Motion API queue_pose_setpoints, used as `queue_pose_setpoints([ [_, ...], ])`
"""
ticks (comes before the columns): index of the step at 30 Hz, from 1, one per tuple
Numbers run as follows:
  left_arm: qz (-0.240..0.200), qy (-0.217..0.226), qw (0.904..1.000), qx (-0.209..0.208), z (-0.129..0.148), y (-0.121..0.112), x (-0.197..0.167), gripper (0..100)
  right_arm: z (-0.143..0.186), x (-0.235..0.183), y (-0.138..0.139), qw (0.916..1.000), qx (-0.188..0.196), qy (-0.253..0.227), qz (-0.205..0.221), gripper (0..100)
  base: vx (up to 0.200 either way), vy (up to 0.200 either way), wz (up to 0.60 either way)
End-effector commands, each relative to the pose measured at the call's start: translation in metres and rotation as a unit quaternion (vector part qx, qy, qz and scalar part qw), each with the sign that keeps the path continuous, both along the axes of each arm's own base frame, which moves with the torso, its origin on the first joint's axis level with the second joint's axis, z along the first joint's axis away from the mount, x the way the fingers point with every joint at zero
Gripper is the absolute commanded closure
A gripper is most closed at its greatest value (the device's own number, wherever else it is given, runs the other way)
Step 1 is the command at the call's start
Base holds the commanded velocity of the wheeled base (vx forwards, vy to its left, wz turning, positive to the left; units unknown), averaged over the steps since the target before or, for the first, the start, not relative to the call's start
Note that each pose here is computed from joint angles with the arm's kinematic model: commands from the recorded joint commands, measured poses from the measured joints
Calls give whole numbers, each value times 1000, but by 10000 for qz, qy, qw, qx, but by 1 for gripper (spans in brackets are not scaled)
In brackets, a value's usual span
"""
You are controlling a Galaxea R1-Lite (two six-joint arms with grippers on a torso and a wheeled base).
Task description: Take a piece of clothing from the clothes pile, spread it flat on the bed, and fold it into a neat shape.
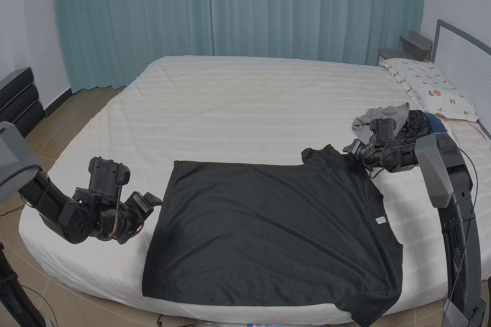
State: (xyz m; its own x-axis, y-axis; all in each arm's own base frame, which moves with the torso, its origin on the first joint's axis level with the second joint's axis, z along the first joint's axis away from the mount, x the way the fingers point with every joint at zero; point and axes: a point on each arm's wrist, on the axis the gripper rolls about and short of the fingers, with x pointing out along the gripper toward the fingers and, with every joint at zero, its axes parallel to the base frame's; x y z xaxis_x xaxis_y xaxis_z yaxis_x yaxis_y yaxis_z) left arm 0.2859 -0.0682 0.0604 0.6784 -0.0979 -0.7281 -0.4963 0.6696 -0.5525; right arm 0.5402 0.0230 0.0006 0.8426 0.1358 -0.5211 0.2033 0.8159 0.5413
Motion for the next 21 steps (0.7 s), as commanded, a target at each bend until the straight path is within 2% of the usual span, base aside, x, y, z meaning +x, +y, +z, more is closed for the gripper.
queue_pose_setpoints([
  [1, 2, -1, 10000, -1, 0, 0, 0, 0, 2, -3, -2, 10000, -2, 34, -11, 100, 0, 0, 0],
  [8, 2, -24, 10000, -6, 1, 0, -1, 0, 22, -7, -13, 9999, 60, -67, -109, 100, 0, 0, 0],
  [14, 2, -31, 10000, -8, 2, 0, 0, 0, 32, -20, -14, 9999, 158, 51, 38, 100, 0, 0, 0],
  [21, 2, -24, 10000, -6, 1, 0, 0, 0, 23, -18, -21, 9998, 140, 126, 52, 100, 0, 0, 0],
])
